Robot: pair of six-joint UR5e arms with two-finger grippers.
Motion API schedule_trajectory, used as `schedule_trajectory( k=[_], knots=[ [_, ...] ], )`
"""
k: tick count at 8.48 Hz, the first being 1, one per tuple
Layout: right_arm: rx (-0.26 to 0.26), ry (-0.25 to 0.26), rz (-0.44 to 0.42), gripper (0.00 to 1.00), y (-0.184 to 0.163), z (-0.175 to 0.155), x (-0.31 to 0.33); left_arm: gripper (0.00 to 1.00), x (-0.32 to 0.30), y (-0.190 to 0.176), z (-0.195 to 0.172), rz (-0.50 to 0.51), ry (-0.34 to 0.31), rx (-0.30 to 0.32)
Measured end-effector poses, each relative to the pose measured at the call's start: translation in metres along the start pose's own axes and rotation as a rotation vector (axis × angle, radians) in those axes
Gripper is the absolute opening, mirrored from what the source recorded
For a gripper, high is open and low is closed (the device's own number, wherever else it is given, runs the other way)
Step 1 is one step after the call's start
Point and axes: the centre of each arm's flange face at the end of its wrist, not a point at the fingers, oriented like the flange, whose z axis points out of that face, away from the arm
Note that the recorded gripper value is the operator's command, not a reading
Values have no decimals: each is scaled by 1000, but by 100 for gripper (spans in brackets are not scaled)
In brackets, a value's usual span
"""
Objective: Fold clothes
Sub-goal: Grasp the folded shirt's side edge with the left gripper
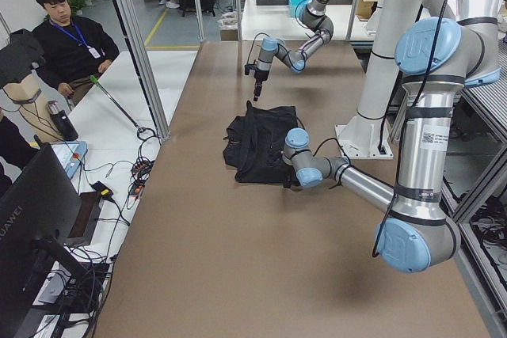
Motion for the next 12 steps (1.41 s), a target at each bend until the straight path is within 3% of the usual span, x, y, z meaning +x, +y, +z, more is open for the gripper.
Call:
schedule_trajectory(
  k=[2,3,5,9,12],
  knots=[
    [-2,-1,-1,94,2,1,-1,54,-1,8,11,1,-14,-10],
    [-3,-2,-3,94,3,1,-2,31,-3,10,13,0,-19,-13],
    [-4,-2,-4,94,3,2,-3,1,-2,13,16,0,-19,-18],
    [-5,-2,-4,94,4,2,-3,0,0,17,12,3,-9,-19],
    [-5,-6,-5,94,4,0,-4,0,-23,5,-16,-12,-21,14]
  ],
)
